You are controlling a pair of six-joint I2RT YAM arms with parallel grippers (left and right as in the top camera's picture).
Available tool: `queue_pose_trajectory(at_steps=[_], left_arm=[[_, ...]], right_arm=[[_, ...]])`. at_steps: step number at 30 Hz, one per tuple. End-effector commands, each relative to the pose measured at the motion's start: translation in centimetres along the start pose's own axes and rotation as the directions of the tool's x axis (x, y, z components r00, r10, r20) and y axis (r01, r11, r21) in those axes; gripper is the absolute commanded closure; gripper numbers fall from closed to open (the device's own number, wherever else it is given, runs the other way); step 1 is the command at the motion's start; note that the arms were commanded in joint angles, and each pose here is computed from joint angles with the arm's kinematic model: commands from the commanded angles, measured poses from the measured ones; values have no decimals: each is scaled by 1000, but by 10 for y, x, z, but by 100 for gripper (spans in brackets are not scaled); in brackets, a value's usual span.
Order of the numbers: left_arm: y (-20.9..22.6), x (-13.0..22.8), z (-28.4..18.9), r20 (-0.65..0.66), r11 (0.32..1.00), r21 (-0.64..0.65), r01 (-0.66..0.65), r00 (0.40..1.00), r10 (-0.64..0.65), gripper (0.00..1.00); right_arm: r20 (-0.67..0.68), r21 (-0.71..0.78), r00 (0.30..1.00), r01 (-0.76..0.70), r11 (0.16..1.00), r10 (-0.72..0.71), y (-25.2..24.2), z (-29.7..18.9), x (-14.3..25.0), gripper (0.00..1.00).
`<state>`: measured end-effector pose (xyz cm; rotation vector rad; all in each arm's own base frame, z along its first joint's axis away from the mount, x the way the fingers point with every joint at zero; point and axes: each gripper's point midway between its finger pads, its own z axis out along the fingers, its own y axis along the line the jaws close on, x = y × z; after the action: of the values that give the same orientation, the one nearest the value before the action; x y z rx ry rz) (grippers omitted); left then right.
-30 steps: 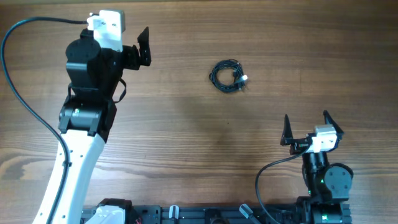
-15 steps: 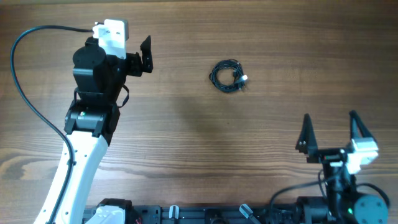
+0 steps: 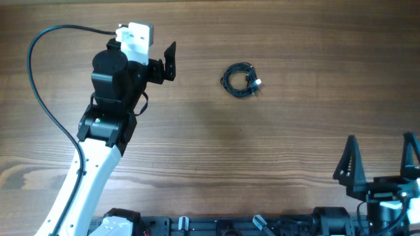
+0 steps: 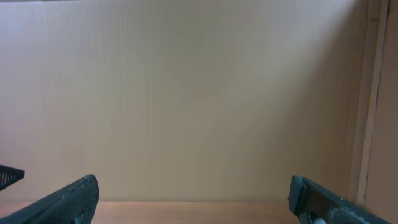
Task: Untangle cables
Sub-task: 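Raise the right arm and swing its gripper forward right of the cable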
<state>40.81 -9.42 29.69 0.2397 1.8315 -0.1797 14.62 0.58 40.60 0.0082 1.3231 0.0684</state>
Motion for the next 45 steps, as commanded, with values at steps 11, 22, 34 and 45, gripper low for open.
queue_pose_trajectory(at_steps=[11, 22, 34, 45], left_arm=[[-11, -2, -4, 12, 1000, 24, 6, 1000, -6, 0], [-38, 0, -3, 7, 996, 86, -11, 1000, 11, 0], [-38, 9, 5, -20, 996, 87, -10, 1000, 11, 0], [-38, 8, 5, -16, 996, 86, -10, 1000, 12, 0]], right_arm=[[-242, -114, 970, -48, 992, 20, 25, 46, -62, 0], [-446, -269, 895, -116, 956, -16, 53, 98, -49, 0], [-800, -312, 587, -234, 921, -122, 58, 154, 71, 0], [-861, -279, 496, -269, 922, -116, 55, 172, 110, 0]])
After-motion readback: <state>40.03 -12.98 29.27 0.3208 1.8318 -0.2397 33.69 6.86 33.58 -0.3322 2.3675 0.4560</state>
